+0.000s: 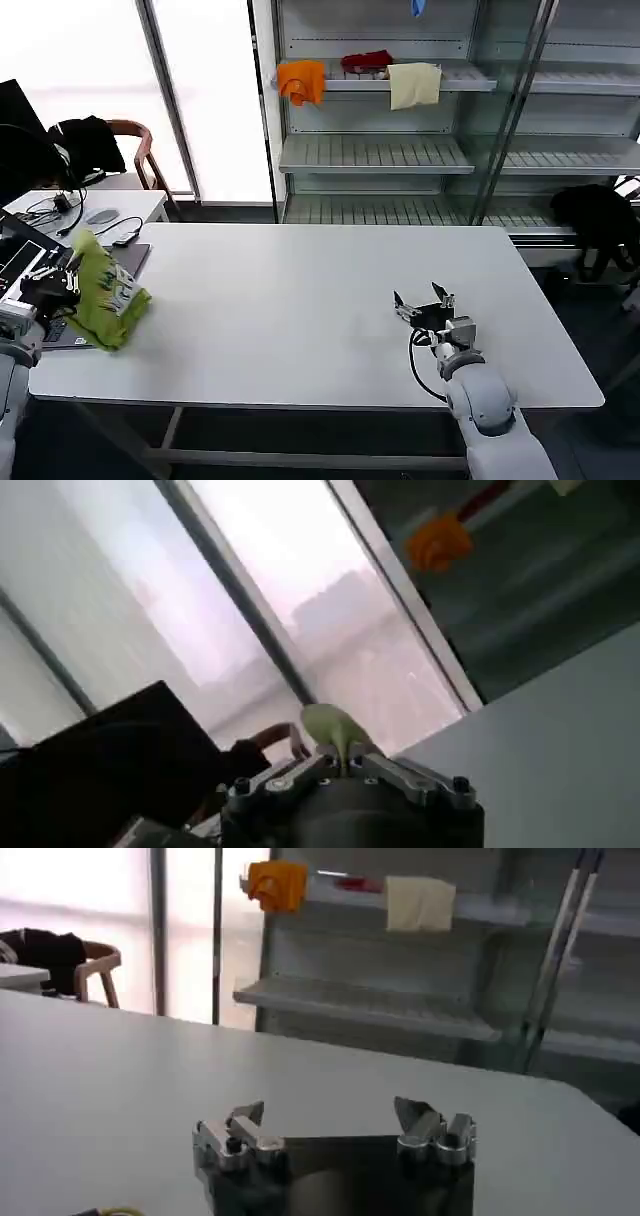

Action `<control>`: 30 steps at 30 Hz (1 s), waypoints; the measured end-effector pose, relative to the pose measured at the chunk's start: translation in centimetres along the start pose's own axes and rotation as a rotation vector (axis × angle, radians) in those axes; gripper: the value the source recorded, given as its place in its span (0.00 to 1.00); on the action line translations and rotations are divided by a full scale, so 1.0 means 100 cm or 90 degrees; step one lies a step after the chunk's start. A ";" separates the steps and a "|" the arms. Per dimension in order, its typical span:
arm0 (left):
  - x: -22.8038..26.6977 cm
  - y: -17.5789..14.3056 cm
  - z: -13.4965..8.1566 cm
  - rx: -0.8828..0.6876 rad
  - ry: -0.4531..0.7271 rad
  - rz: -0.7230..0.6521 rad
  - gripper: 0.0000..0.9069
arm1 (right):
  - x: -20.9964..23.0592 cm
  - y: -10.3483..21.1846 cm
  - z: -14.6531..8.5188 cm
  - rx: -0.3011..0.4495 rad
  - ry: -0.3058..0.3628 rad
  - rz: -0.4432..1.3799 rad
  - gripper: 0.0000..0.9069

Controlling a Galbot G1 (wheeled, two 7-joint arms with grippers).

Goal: Fold and organize the clothes.

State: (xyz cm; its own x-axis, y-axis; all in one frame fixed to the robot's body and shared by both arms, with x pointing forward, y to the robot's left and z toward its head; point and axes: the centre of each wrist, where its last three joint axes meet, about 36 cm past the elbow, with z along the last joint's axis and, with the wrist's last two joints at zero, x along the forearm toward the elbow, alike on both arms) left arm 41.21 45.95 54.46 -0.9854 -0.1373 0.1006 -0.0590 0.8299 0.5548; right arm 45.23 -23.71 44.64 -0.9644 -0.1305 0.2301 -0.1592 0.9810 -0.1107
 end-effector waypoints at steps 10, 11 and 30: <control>0.007 -0.080 -0.004 -0.057 -0.006 0.088 0.01 | 0.003 0.002 0.013 -0.019 0.014 0.008 1.00; 0.007 -0.093 -0.002 -0.054 -0.004 0.097 0.01 | 0.003 0.002 0.013 -0.019 0.014 0.009 1.00; 0.008 -0.269 -0.037 0.142 -0.024 0.247 0.52 | 0.011 0.014 -0.017 -0.019 -0.009 -0.007 1.00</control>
State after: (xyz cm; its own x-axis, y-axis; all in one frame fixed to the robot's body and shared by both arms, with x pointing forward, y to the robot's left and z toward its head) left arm 42.57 21.52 42.71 -0.9463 0.2240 0.2332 0.2875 0.9130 0.2896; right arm 44.30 -22.23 46.40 -0.9657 -0.1432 0.2168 -0.1636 0.9833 -0.0792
